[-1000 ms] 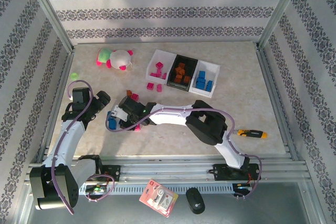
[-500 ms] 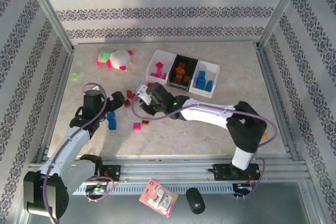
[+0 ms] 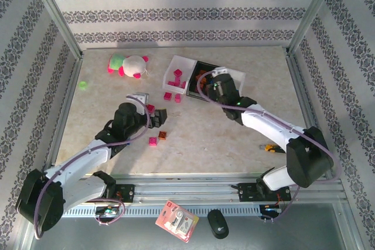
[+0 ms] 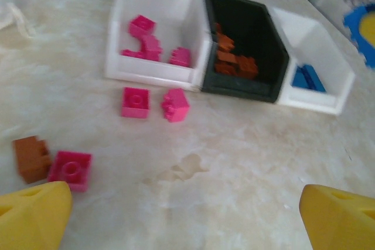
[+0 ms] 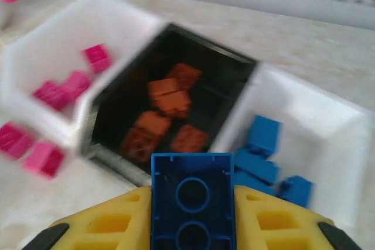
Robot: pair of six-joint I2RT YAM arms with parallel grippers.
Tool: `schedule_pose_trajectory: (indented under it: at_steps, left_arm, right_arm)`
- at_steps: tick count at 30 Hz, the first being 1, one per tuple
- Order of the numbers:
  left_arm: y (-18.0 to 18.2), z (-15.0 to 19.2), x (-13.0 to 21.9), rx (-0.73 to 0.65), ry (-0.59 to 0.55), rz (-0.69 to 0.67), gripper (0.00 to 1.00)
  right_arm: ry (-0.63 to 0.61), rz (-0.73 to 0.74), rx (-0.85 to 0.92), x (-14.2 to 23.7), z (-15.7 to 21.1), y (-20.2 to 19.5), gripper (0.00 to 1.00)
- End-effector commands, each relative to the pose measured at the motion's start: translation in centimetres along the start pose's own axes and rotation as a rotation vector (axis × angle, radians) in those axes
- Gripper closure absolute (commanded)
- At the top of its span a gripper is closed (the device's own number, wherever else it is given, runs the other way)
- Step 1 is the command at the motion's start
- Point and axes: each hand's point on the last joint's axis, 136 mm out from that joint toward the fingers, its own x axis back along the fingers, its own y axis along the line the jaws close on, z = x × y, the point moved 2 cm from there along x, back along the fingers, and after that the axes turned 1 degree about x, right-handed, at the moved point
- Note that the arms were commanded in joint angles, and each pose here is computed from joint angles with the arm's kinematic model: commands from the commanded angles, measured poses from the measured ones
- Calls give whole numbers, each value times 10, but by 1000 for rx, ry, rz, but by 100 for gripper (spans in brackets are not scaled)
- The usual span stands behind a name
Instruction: Sort the legos into containers by color
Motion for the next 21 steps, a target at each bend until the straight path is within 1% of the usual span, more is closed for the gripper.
schedule_pose_trajectory:
  at_steps: [1, 5, 9, 13, 16, 21]
  left_arm:
    - [-38, -20, -6, -164, -77, 120, 1]
    - [-63, -18, -17, -236, -55, 187, 1]
    - [-86, -19, -23, -301, -57, 264, 1]
    - [-96, -13, -30, -350, -19, 305, 1]
    - [-98, -10, -33, -359, -10, 315, 1]
    - [-93, -10, -34, -345, -1, 282, 1]
  right_arm:
    - [18, 95, -166, -6, 3, -41, 71]
    - [71, 118, -245, -28, 7, -70, 70]
    - [109, 115, -266, -50, 10, -84, 70]
    - [141, 114, -268, -68, 12, -87, 70]
    - [149, 118, -266, -78, 13, -87, 70]
    - [169, 130, -254, -94, 18, -92, 68]
